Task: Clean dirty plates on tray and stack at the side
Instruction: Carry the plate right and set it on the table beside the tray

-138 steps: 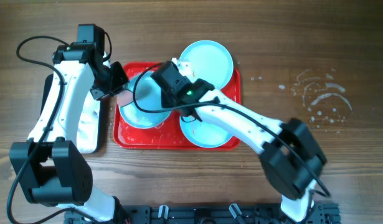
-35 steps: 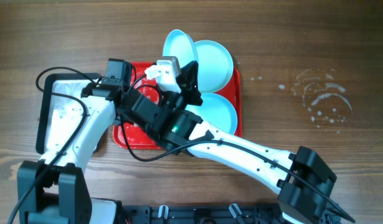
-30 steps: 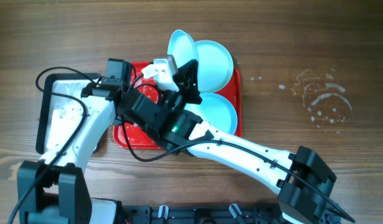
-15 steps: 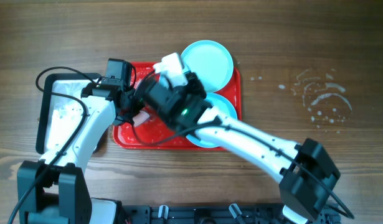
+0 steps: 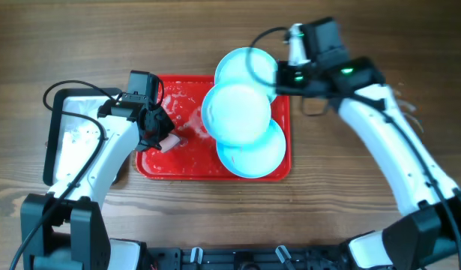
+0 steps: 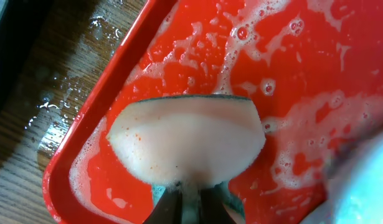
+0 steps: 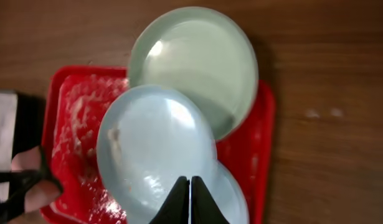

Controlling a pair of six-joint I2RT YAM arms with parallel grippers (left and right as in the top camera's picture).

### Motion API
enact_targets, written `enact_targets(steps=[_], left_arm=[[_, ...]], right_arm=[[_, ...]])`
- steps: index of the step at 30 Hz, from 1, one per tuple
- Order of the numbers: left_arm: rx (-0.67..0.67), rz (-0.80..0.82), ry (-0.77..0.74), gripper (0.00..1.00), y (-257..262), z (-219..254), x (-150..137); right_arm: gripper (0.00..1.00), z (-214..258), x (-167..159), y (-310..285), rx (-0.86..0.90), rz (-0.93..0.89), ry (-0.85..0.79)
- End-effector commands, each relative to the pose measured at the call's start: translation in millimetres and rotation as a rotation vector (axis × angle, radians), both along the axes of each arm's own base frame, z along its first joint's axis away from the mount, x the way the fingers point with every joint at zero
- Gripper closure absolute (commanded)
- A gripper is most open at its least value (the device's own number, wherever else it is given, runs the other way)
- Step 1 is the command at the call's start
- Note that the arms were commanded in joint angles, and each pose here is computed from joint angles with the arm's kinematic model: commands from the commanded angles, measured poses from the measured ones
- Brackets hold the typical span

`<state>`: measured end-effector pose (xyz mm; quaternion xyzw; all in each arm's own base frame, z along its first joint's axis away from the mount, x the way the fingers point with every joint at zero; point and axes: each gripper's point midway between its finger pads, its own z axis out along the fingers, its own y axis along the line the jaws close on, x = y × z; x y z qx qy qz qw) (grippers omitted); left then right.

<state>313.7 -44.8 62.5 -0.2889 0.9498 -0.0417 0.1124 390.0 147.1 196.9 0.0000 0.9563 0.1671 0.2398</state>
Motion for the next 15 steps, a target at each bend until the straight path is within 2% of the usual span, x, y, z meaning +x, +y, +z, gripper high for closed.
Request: enact_targets(steps=[1,5,6,7,8,11,15], left_arm=[[0.013,-0.006,-0.024,0.96,3.5,7.1,4.4],[0.014,-0.006,-0.017,0.96,3.7,6.6,2.8],[0.013,-0.006,-0.017,0.96,3.7,6.7,2.9],[0.014,-0.006,-0.017,0.96,3.7,6.6,2.8],[0.013,-0.006,-0.017,0.96,3.7,6.6,2.8],[0.013,-0.006,-0.017,0.96,3.7,6.6,2.7],[0.014,-0.006,-0.012,0.96,3.8,6.4,1.7]], right_arm=[[0.96,8.4,6.0,-67.8,0.011,-0.144,0.01],[0.96,-4.7,-4.5,-51.9,0.059,-0.047,0.051],[0.91,-17.6,-12.1,-34.5,0.086,-0.01,0.088],[0.82,-35.3,-21.2,-20.8,0.114,-0.025,0.153],[0.79,-49.4,-28.7,-10.5,0.13,-0.041,0.205],[0.75,-92.4,-60.2,29.6,0.178,-0.047,0.36],[0.68,-139.2,-84.7,33.4,0.069,-0.213,0.461]])
